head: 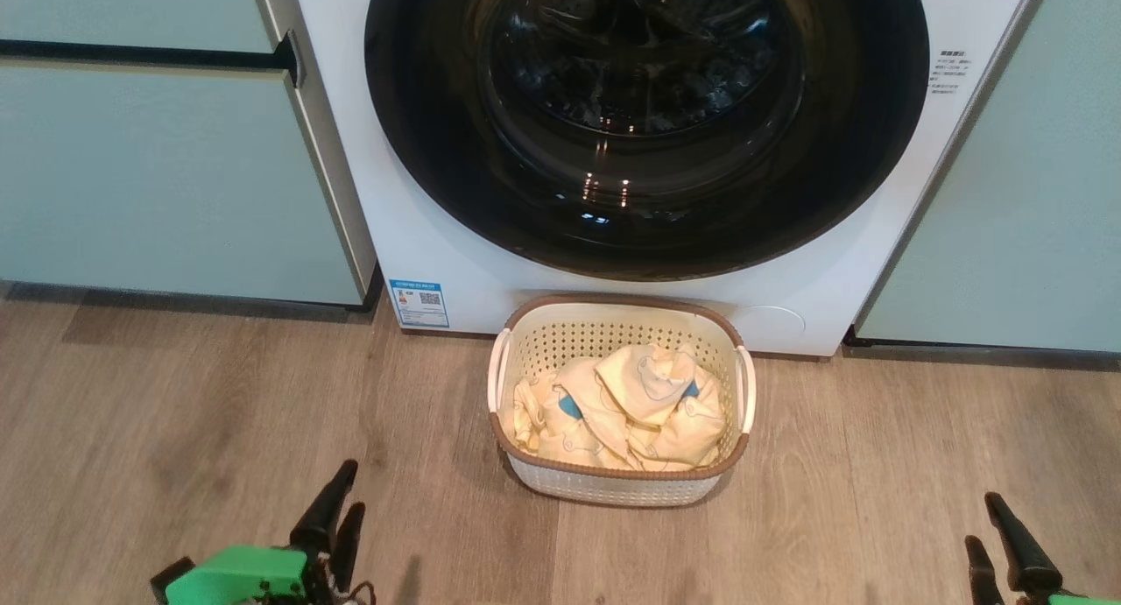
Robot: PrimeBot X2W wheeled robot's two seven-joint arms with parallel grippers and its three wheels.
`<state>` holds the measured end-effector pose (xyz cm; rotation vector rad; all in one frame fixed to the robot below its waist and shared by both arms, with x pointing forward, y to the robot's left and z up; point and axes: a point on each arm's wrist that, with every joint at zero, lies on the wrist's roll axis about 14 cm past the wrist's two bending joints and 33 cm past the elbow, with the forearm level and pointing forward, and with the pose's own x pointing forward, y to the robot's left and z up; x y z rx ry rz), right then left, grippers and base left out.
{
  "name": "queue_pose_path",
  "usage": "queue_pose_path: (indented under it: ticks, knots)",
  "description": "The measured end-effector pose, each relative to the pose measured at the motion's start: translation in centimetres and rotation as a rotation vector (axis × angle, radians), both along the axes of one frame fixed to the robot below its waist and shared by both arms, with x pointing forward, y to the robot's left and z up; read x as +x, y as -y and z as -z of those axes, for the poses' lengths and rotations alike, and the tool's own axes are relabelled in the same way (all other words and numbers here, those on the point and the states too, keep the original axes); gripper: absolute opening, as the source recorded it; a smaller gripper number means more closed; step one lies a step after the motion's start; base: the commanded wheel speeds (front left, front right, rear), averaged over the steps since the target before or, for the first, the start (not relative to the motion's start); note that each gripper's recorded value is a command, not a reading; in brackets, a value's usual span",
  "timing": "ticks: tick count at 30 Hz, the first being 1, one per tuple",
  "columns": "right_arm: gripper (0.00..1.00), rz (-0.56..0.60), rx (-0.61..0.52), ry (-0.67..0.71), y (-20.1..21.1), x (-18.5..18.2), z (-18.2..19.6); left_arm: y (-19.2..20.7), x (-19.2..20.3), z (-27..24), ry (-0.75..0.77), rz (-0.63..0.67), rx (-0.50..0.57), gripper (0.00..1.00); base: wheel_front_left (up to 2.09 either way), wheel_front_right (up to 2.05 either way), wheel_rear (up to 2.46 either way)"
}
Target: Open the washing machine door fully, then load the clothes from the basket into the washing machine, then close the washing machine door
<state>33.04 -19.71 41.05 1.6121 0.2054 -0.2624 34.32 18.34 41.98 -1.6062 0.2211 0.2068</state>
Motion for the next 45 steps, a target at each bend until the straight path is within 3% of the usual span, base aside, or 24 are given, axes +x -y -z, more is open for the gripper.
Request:
queue_pose_path:
  ticks: [16, 45]
  knots:
    - [1.00, 0.001, -0.063, 0.032, -0.1, 0.9, -1.1, -0.3, 1.0, -1.4, 0.041, -0.007, 0.087, 1.00, 0.00, 0.00, 0.00]
    - [1.00, -0.084, -0.402, 0.133, -1.2, 3.0, -4.6, -0.3, 3.1, -5.5, 0.170, 0.051, 0.495, 1.00, 0.00, 0.00, 0.00]
